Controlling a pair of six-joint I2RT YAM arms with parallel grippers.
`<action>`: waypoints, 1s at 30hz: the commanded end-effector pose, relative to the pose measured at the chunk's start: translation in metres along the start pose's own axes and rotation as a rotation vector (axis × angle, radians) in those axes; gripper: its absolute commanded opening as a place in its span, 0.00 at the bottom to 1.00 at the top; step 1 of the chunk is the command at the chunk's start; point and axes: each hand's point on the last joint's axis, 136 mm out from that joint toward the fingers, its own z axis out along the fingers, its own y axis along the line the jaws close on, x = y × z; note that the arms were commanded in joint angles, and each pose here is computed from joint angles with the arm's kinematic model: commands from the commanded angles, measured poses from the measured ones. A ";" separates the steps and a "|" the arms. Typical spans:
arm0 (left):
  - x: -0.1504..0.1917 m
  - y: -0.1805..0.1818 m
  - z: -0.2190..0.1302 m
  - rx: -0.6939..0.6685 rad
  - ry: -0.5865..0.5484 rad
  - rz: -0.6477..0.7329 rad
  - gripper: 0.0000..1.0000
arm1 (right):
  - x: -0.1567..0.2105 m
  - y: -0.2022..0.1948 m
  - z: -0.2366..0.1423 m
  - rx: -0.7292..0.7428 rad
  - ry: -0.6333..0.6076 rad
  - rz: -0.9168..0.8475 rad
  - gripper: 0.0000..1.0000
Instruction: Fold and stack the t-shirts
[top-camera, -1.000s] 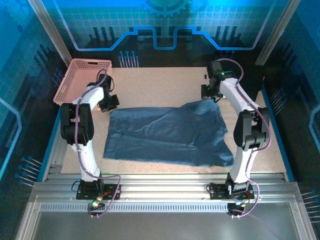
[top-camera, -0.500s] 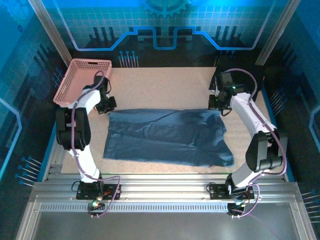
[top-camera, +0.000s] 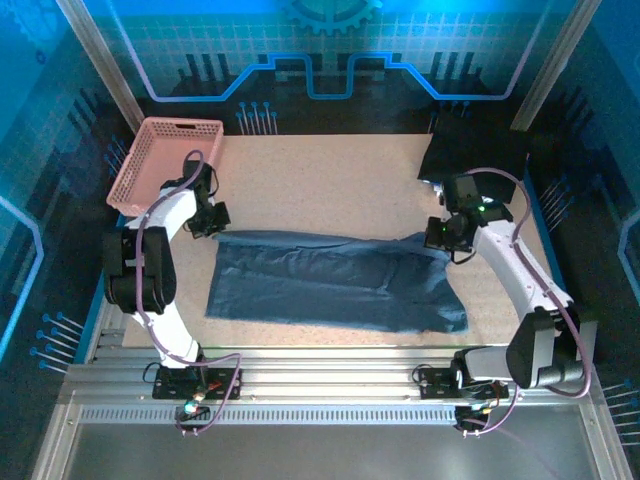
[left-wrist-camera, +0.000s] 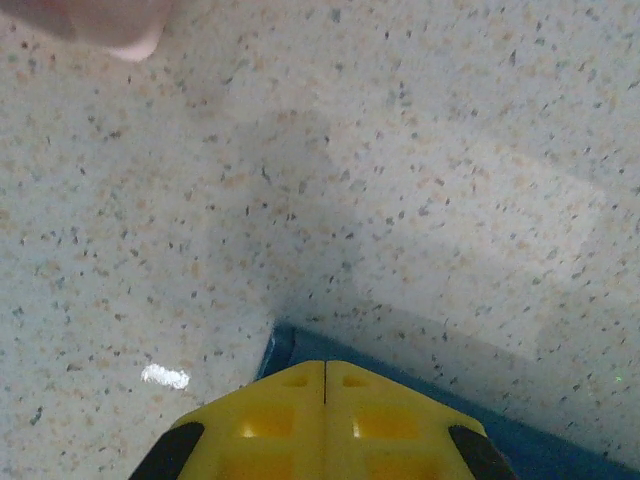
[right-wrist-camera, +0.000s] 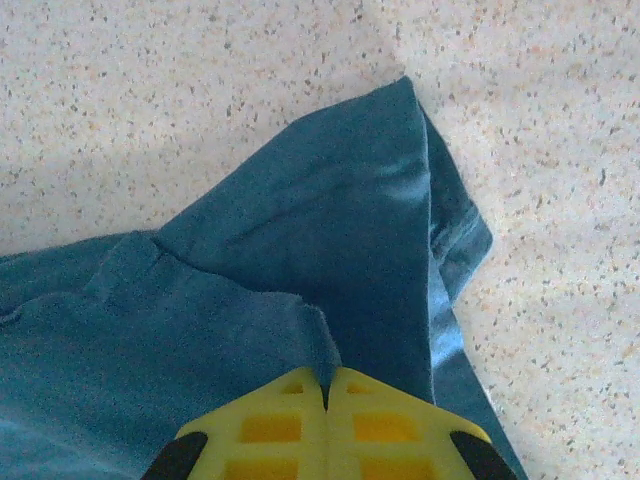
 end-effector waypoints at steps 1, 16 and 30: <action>0.007 0.014 -0.005 -0.030 -0.003 -0.022 0.00 | 0.018 -0.007 -0.003 -0.006 0.030 0.052 0.00; 0.040 0.039 0.017 -0.123 0.070 -0.050 0.00 | 0.099 -0.021 0.006 -0.040 0.144 0.144 0.00; 0.073 0.053 0.028 -0.168 0.145 -0.117 0.47 | 0.149 -0.034 0.026 0.047 0.251 0.240 0.42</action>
